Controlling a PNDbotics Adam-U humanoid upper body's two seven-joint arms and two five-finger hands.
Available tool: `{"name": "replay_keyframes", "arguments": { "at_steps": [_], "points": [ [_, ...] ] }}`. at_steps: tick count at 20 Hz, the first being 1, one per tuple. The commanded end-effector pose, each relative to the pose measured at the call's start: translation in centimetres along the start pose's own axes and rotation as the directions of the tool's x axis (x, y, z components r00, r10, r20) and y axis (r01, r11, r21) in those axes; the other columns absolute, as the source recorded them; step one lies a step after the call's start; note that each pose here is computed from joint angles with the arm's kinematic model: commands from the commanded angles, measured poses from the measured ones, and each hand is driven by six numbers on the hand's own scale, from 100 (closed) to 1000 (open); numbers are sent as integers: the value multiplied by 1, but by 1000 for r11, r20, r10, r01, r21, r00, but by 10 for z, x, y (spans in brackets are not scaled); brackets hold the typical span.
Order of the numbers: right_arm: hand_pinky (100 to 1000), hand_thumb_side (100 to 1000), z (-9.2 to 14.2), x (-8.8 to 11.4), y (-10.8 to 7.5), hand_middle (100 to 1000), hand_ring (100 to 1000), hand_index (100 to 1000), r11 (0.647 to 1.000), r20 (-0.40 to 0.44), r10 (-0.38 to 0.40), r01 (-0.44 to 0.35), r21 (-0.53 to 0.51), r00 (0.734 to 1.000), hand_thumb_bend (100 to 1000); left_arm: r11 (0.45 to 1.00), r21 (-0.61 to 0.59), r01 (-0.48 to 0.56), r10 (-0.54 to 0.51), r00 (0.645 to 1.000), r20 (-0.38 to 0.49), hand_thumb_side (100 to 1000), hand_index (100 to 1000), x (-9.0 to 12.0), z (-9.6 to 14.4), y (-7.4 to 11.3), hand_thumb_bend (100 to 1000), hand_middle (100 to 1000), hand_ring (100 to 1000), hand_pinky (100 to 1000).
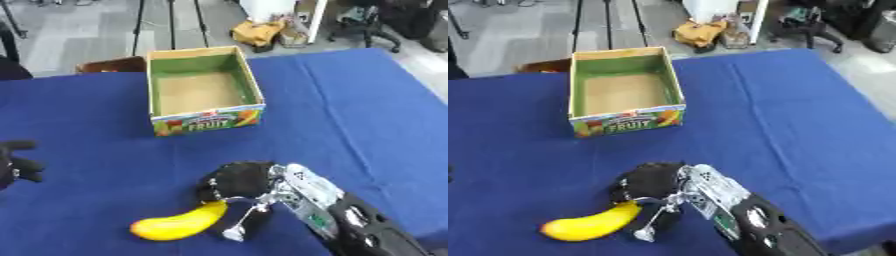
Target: Pick up objects on the table and place them in the box.
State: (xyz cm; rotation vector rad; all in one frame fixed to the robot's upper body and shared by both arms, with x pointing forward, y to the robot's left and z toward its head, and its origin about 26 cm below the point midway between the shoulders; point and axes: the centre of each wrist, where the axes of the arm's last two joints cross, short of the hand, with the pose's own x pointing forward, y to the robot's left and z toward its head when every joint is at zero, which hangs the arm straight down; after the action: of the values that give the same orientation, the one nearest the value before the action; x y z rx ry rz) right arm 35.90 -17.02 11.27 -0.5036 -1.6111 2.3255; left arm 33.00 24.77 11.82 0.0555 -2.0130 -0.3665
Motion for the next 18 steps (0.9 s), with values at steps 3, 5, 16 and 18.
{"name": "replay_keyframes", "arguments": {
  "at_steps": [3,5,16,18],
  "points": [
    [684,348,2,-4,6,775,844,789,1000,-18,15,-15,16,1000,100,1000,-3,20,-20,999,32,829,719,9,-5,6,558,683,551,503],
    [682,345,3,-5,4,772,843,767,1000,-23,8,-8,-3,1000,100,1000,-3,20,-20,999,32,829,719,9,-4,6,558,683,552,503],
    [684,301,14,-8,-13,771,844,734,996,-44,12,-16,-89,999,100,1000,-2,23,-23,999,30,828,719,9,-4,7,560,684,552,503],
    [687,302,19,-9,-19,772,843,738,994,-50,21,-26,-106,999,100,1000,-2,24,-24,999,29,828,719,9,-4,7,560,684,552,503]
  ]
}}
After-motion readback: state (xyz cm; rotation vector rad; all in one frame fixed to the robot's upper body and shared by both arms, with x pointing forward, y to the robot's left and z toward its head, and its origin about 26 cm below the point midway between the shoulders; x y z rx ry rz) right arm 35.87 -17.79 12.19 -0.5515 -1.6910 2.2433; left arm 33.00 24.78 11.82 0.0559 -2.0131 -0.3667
